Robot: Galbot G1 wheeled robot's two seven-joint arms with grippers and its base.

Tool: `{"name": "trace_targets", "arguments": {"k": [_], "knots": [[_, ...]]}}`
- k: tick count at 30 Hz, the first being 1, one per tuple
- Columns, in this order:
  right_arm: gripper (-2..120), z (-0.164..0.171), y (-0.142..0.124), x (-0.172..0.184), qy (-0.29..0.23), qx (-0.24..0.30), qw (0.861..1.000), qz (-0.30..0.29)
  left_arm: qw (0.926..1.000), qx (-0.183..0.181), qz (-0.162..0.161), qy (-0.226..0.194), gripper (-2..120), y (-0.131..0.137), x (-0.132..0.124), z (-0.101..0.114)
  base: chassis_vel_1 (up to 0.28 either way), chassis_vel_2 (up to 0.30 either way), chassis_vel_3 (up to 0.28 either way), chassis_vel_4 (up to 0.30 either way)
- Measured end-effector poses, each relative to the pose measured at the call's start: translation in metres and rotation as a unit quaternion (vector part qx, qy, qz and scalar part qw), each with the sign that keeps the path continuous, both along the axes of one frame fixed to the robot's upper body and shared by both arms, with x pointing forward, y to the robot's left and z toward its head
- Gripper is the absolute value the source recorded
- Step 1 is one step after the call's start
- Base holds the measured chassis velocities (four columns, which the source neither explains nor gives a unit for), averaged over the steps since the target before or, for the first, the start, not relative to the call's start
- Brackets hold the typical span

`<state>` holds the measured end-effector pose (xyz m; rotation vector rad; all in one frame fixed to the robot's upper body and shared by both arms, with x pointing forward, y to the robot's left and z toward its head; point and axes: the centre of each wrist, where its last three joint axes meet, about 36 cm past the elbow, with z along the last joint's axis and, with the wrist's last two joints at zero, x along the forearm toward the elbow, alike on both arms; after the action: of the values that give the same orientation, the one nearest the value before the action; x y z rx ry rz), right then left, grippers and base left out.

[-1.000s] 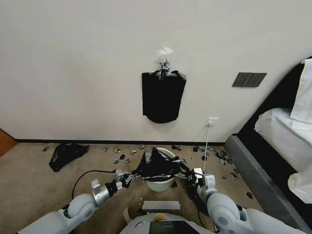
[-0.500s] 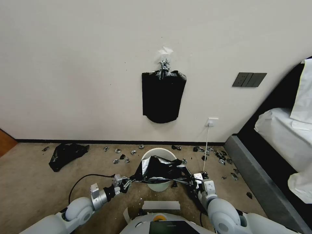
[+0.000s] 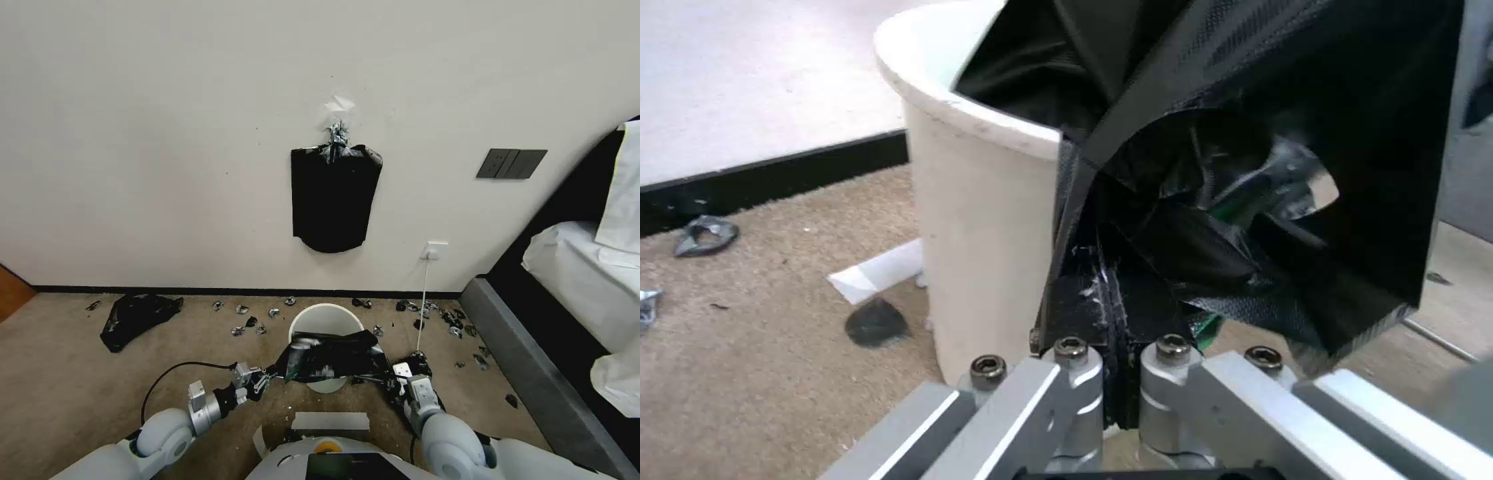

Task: Place a trash bag onto the trash bin.

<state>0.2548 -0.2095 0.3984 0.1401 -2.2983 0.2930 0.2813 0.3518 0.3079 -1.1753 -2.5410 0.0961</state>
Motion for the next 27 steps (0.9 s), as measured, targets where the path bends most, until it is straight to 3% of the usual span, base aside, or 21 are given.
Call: {"name": "trace_targets", "arguments": {"k": [5, 14, 17, 27], "knots": [[7, -0.003, 0.002, 0.005, -0.007, -0.003, 1.0, 0.002, 0.9991, -0.021, 0.036, 0.006, 0, -0.014, 0.004, -0.009, 0.0, 0.0, 0.0, 0.0], [7, -0.007, 0.002, 0.006, -0.012, -0.008, 1.0, 0.006, 0.996, -0.046, 0.071, 0.028, 0, -0.03, 0.001, -0.025, 0.0, 0.0, 0.0, 0.0], [7, -0.01, 0.002, 0.005, -0.015, -0.012, 1.0, 0.008, 0.9911, -0.068, 0.103, 0.05, 0, -0.042, -0.001, -0.035, 0.0, 0.0, 0.0, 0.0], [7, -0.016, 0.003, 0.009, -0.021, -0.019, 1.0, 0.012, 0.9804, -0.088, 0.15, 0.093, 0, -0.055, 0.004, -0.051, 0.0, 0.0, 0.0, 0.0]]}}
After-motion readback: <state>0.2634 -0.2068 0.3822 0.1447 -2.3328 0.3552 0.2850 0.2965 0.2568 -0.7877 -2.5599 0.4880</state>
